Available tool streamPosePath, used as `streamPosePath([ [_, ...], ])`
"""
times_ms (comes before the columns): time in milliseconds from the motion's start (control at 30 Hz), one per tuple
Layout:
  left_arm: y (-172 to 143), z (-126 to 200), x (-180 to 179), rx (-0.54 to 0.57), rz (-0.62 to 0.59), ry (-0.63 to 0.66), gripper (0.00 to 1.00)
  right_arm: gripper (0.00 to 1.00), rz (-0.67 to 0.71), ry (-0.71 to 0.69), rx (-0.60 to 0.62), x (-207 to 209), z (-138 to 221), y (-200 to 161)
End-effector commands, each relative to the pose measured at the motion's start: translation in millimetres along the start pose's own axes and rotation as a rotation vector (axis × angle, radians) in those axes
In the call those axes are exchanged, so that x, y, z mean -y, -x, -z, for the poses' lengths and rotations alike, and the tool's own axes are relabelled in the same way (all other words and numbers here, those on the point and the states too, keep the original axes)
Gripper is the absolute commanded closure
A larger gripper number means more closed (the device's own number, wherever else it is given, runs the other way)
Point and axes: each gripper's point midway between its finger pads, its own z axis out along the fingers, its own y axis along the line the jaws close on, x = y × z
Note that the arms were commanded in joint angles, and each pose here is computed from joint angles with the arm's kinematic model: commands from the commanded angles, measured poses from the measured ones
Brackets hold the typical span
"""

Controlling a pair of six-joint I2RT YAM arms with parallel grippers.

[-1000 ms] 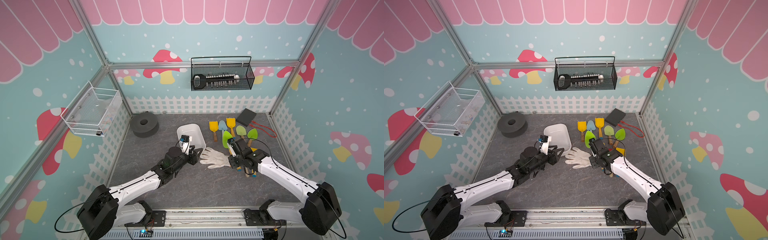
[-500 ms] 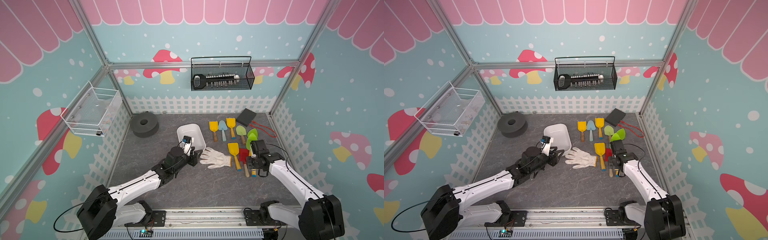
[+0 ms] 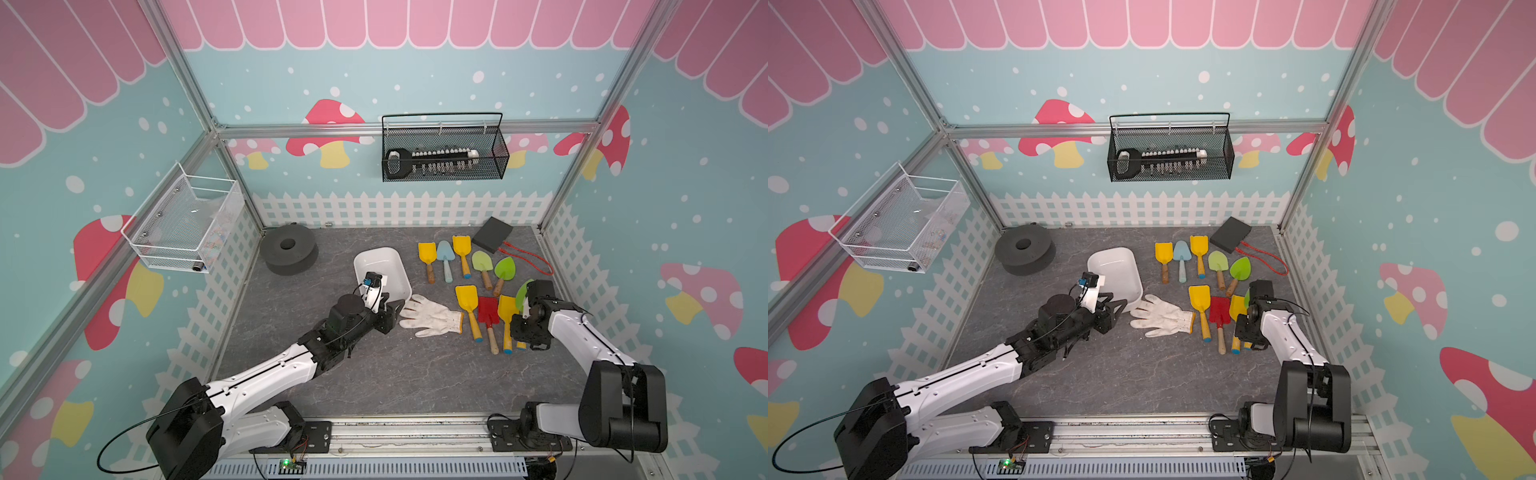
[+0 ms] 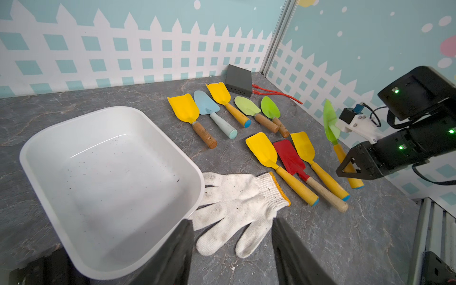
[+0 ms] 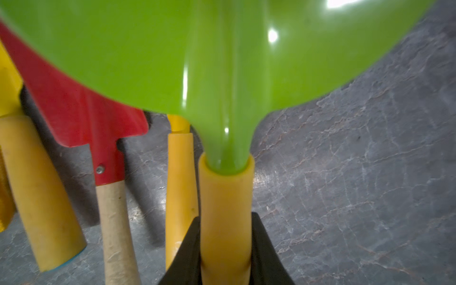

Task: Take the shovel out of the storage box
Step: Place the shovel at the center of the board.

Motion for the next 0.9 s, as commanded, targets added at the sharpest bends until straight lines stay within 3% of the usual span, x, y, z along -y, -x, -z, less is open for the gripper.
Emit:
streamPosePath([
  [0,16,5,6,0.036,-0.015,-0.013,0.45,0.84,-0.025,0.056,0.024,-3,0,12],
  [500,19,9,9,0.048,-0.024,-0.021,0.46,0.85,-0.116,0.085,-0.031,6,-28,13],
  [867,18,8,11,0.043,-0.026,-0.026,0.46,0.73,-0.117,0.096,-0.042,4,-34,14],
])
